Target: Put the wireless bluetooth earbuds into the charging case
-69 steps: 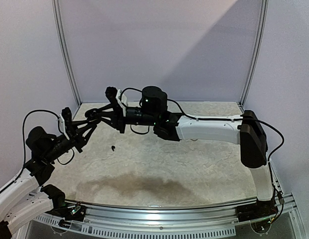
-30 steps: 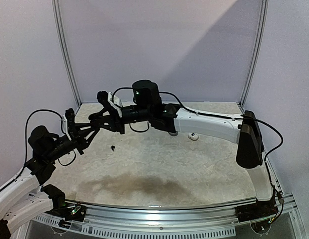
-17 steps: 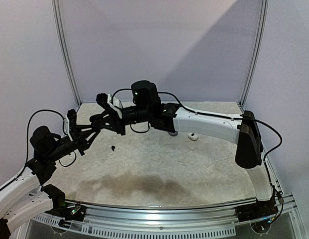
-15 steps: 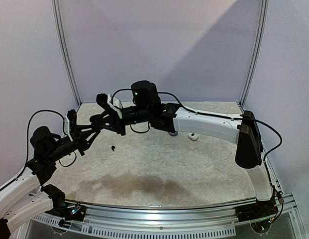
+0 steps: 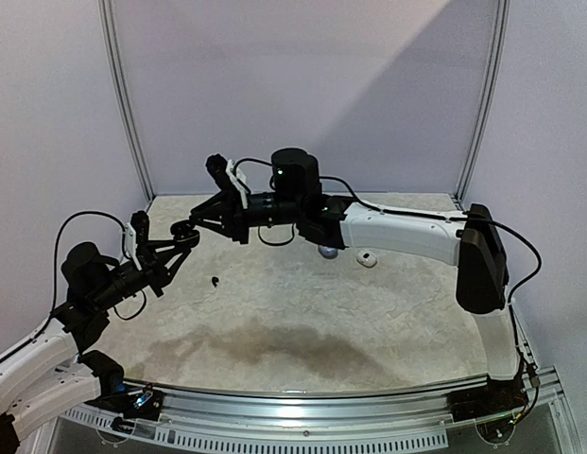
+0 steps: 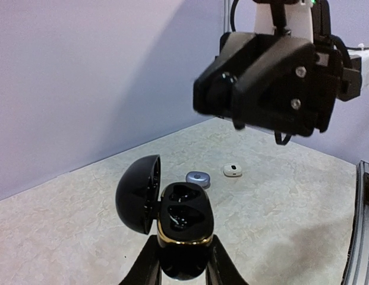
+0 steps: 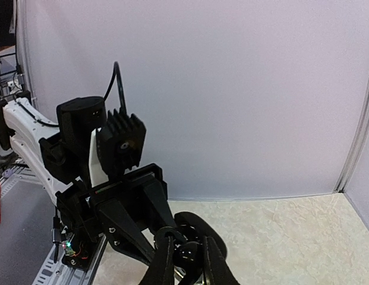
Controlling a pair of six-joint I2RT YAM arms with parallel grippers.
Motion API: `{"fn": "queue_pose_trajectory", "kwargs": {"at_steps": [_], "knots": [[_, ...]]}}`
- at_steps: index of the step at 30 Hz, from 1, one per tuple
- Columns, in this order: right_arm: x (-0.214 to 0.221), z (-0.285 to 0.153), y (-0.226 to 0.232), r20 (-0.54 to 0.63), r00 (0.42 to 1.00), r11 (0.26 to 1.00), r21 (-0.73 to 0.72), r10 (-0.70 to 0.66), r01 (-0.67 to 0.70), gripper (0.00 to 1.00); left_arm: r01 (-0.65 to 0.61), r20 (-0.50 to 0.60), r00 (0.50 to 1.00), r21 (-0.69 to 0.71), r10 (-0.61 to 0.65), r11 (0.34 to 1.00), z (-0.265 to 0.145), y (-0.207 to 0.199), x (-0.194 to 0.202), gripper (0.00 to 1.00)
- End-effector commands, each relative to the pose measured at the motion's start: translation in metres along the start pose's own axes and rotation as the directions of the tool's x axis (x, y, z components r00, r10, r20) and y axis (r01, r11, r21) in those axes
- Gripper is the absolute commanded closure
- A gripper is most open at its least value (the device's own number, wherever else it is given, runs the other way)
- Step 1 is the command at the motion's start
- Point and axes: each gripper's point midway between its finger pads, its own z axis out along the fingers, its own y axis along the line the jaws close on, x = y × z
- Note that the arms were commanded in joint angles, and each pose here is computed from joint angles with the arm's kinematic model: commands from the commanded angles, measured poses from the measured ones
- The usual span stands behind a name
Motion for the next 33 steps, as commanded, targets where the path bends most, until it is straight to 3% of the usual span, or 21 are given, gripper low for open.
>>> {"fn": "queue_pose_trajectory", "kwargs": {"at_steps": [1, 4, 6, 10, 14, 16, 19, 26, 29, 33], "knots": [[-0.037, -0.031, -0.016, 0.011, 0.998, 0.993, 0.104, 0.058, -0.059, 0.97, -0.008, -0.026, 1.0, -0.004, 0.008, 1.0, 0.001, 0.001, 0.011, 1.0], [0.0, -0.057, -0.044, -0.136, 0.972, 0.954, 0.259, 0.194, -0.154, 0.97, -0.012, -0.03, 0.999, 0.001, 0.012, 1.0, 0.001, 0.0, 0.012, 1.0], [0.045, -0.079, -0.063, -0.262, 0.907, 0.896, 0.39, 0.328, -0.212, 0.97, -0.014, -0.031, 0.999, 0.001, 0.014, 1.0, 0.001, 0.0, 0.013, 1.0], [0.141, -0.119, -0.063, -0.451, 0.692, 0.781, 0.564, 0.564, -0.268, 0.98, -0.015, -0.034, 0.999, 0.002, 0.015, 1.0, 0.001, 0.0, 0.015, 1.0], [0.22, -0.157, -0.039, -0.54, 0.412, 0.67, 0.675, 0.734, -0.308, 0.99, -0.03, -0.026, 0.999, 0.004, 0.031, 1.0, 0.0, -0.001, 0.014, 1.0], [0.247, -0.166, -0.027, -0.558, 0.309, 0.637, 0.699, 0.77, -0.324, 1.0, -0.038, -0.019, 0.999, 0.005, 0.038, 0.999, 0.0, -0.001, 0.013, 1.0], [0.275, -0.176, -0.013, -0.558, 0.204, 0.592, 0.731, 0.805, -0.34, 1.0, -0.044, -0.009, 0.999, 0.005, 0.044, 0.999, -0.001, -0.001, 0.011, 1.0], [0.314, -0.202, -0.002, -0.509, 0.047, 0.498, 0.812, 0.859, -0.306, 0.99, -0.042, -0.005, 0.999, 0.001, 0.042, 0.999, -0.001, -0.001, 0.01, 1.0], [0.322, -0.211, -0.002, -0.483, 0.015, 0.466, 0.835, 0.875, -0.291, 0.99, -0.039, -0.007, 0.999, -0.001, 0.039, 0.999, -0.001, 0.0, 0.01, 1.0], [0.325, -0.222, -0.007, -0.463, 0.013, 0.452, 0.858, 0.886, -0.245, 0.89, -0.037, -0.008, 0.999, -0.005, 0.037, 0.999, -0.001, 0.0, 0.011, 1.0]]}}
